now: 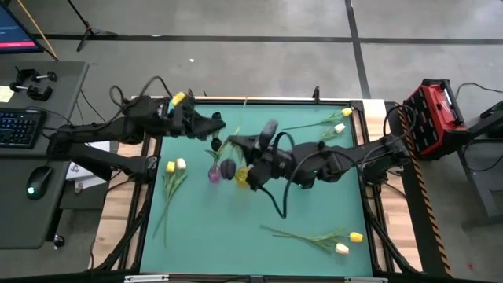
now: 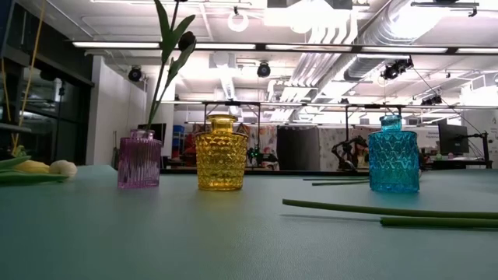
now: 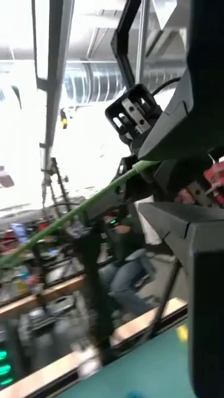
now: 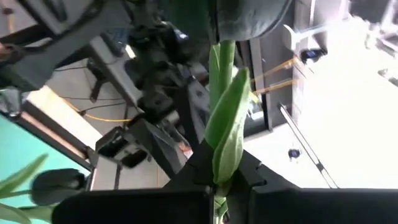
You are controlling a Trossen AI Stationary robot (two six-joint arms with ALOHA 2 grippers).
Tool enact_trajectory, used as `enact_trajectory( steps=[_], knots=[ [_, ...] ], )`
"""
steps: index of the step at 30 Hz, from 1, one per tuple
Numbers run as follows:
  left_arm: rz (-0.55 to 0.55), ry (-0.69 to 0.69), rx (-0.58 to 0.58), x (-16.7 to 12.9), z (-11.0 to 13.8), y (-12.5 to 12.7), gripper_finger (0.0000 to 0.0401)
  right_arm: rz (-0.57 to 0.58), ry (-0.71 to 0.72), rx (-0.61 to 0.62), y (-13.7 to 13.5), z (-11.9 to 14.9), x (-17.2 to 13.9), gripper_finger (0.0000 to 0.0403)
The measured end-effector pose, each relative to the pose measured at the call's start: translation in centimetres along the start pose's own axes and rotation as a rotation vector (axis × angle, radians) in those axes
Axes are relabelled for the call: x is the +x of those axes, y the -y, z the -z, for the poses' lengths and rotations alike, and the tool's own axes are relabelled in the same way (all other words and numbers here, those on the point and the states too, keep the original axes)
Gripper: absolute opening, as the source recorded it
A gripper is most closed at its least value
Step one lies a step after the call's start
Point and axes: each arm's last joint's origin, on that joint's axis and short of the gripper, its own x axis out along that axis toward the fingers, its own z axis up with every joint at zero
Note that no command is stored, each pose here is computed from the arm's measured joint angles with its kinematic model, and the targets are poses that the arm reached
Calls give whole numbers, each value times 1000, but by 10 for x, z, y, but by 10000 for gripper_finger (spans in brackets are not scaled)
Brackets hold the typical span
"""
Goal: Sort flowers into vase by color
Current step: Put the black tulip into the pink vase
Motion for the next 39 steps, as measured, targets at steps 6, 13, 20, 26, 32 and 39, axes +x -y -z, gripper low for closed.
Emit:
enact_trajectory(
  steps=[6, 13, 20, 26, 32, 39],
  knots=[
    [-18, 47, 177, -24, -19, 6, 143, 65, -54, 188, 26, 9, -12, 1],
    [142, -64, 512, -60, -24, 28, 152, 8, -11, 763, 58, 32, -30, 1],
    [215, -45, 608, -98, -16, 47, 152, -437, -185, 1162, 47, 67, -48, 0],
    [281, 1, 692, -123, -11, 59, 152, -680, -200, 1274, -16, 50, -30, 0],
    [291, 54, 718, -135, -10, 64, 151, -638, 107, 1370, -82, 31, 18, 0],
    [286, 71, 718, -136, -10, 64, 151, -461, 104, 1257, -119, 34, 73, 0]
  ],
)
